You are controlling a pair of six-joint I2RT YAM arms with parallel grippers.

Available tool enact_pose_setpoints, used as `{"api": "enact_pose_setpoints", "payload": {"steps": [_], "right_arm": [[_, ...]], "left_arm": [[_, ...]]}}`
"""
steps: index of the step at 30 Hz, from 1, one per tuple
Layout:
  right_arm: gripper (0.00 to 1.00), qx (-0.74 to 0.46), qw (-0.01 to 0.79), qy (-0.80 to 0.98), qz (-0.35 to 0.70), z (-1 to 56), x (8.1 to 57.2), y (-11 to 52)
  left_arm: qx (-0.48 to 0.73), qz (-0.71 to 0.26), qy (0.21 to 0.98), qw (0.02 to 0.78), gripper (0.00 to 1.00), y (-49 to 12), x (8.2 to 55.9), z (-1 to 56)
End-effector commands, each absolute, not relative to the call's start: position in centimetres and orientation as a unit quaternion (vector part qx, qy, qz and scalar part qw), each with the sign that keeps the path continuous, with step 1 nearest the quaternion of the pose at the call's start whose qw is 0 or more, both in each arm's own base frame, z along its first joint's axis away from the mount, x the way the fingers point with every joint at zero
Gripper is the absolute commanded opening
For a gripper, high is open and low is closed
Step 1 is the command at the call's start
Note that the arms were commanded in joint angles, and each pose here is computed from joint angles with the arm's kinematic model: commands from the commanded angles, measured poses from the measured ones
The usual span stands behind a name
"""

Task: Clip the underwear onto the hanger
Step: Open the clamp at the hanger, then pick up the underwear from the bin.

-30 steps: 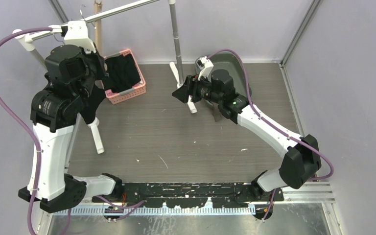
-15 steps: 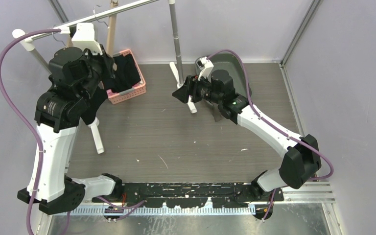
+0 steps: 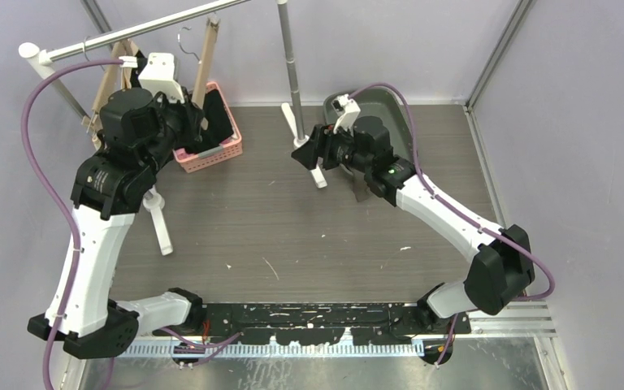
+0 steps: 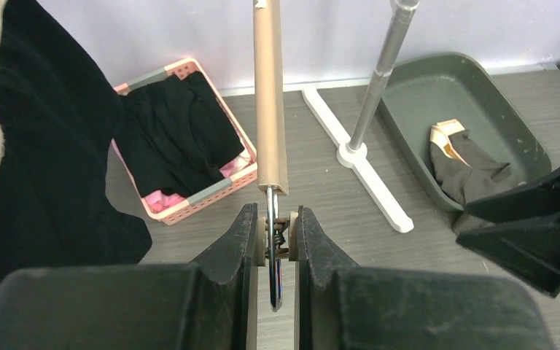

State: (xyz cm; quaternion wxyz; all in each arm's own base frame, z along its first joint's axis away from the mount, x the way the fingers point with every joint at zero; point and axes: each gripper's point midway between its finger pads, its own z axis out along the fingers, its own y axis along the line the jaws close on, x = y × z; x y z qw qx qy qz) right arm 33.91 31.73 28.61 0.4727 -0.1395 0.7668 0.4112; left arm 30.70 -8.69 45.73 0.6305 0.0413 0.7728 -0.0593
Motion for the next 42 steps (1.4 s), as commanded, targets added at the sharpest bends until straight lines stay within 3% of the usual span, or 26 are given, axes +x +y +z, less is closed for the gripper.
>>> {"api": "enact_pose_setpoints", "payload": {"steps": [1,18,31,42], "right_arm": [[0.71,-0.093,0.507,0.765,0.387,31.0,35.8,28.9],[0.72,0.058,0.452,0.858,0.236,22.8,44.8,17.7],[0.68,0.068,0.432,0.882,0.175,16.5,56.4,16.1],[0.68,0.086,0.421,0.891,0.146,12.5,60.2,14.0]], "left_arm": [[0.042,-0.099,0.740,0.664,0.00,-9.5,29.9,47.9],[0.046,-0.160,0.778,0.606,0.00,-12.7,31.4,39.3],[0.040,-0.161,0.784,0.598,0.00,-13.0,32.0,37.2],[0.045,-0.159,0.787,0.594,0.00,-13.2,32.2,36.4]]}}
